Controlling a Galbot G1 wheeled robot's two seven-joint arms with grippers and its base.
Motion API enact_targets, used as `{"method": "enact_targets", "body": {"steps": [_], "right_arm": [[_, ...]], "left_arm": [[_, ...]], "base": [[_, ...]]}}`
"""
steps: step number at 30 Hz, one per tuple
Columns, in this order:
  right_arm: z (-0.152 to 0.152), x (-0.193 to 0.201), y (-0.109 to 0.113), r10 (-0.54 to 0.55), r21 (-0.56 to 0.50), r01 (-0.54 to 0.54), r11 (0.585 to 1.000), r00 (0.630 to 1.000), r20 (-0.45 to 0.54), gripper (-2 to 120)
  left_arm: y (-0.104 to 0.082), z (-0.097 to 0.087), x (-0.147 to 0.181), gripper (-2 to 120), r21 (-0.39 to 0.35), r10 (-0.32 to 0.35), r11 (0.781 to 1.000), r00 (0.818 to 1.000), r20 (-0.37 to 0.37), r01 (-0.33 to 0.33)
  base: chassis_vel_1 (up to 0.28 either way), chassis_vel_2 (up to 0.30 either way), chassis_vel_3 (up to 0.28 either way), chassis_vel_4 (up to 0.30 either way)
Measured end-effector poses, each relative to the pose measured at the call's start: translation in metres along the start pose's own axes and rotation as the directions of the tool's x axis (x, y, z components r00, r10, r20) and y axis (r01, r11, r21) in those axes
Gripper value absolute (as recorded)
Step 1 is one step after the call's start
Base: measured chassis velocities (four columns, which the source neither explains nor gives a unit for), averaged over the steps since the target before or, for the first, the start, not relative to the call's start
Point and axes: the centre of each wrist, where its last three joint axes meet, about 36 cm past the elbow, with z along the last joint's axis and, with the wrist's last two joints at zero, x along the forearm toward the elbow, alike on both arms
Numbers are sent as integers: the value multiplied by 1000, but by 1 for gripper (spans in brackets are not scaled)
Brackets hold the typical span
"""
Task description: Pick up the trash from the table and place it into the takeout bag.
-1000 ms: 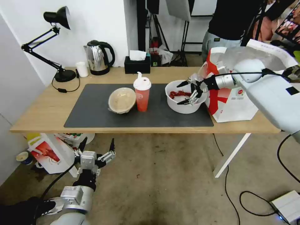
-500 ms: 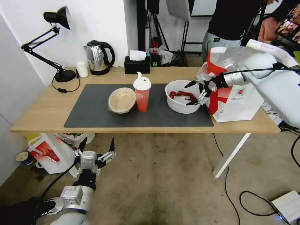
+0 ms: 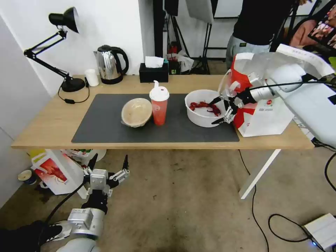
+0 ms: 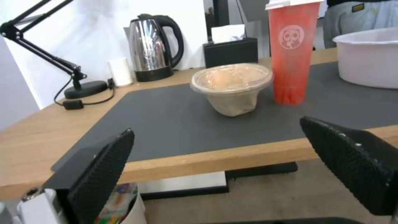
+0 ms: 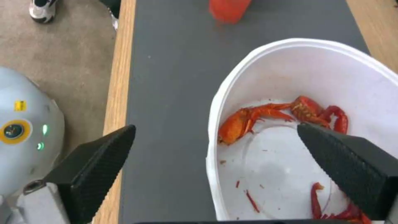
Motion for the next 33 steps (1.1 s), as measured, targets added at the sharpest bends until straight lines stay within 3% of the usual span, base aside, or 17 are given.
{"method": "enact_targets", "body": {"steps": [33], "right_arm": [[4,-19,-13,-31,28,33,999,996,-80,99]], "left_arm": [[0,0,0,100,0,0,1000,1000,0,0]], "base": [[0,0,0,0]]}}
